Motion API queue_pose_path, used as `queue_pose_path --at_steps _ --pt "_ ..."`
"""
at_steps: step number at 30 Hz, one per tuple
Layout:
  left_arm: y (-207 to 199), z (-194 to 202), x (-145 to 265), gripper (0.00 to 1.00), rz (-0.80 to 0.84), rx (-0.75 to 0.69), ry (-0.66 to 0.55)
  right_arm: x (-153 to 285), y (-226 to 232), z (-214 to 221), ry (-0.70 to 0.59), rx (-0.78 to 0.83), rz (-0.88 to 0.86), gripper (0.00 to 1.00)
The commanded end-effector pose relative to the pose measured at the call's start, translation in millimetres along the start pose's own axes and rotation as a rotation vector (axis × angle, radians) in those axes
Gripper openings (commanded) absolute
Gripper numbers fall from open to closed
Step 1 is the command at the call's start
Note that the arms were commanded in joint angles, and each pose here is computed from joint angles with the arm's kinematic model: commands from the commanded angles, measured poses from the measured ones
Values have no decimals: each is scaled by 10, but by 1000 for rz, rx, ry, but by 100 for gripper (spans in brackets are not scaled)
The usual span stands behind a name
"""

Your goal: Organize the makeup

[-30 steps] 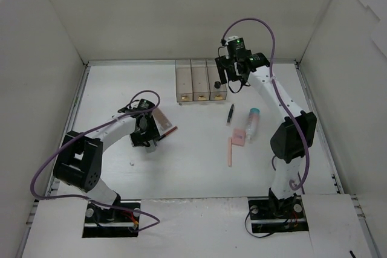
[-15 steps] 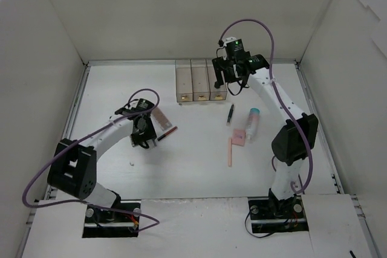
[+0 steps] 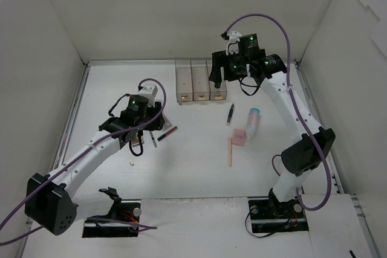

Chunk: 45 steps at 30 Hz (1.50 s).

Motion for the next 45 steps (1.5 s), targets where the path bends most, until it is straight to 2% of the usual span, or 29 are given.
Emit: queue_pose_path --at_steps 1,3,9,23,30,36,41,44,45 --pt "-337 -470 193 0 234 -214 -311 444 309 -234 -116 -9 -288 64" --pt "-442 -556 275 0 283 -296 -371 532 436 -237 -113 -12 -392 63" --pt "-745 -817 443 0 442 -429 -485 573 645 -162 -90 -4 -518 62" --pt "-1118 -893 554 0 572 -502 -506 595 926 -60 -98 29 -666 66" --pt "-1167 -890 571 0 574 -512 -509 576 954 -52 -97 29 -675 61" --pt "-1191 -893 585 0 576 -518 -516 555 967 -2 -79 25 -693 47" --pt "-1247 -867 584 0 589 -529 -511 535 969 7 -74 24 -692 42" --pt "-1243 -869 576 0 583 -527 -511 527 966 22 -69 25 -694 24" --pt "-1242 -868 569 0 581 -528 -510 517 950 26 -69 24 -688 12"
Point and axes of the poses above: each gripper's point midway between its finger pads, its own x axis back along the fingers, its own y axis along the line the jaws close on, z = x × y, the point moved 8 cm from there along x, back along the fingers
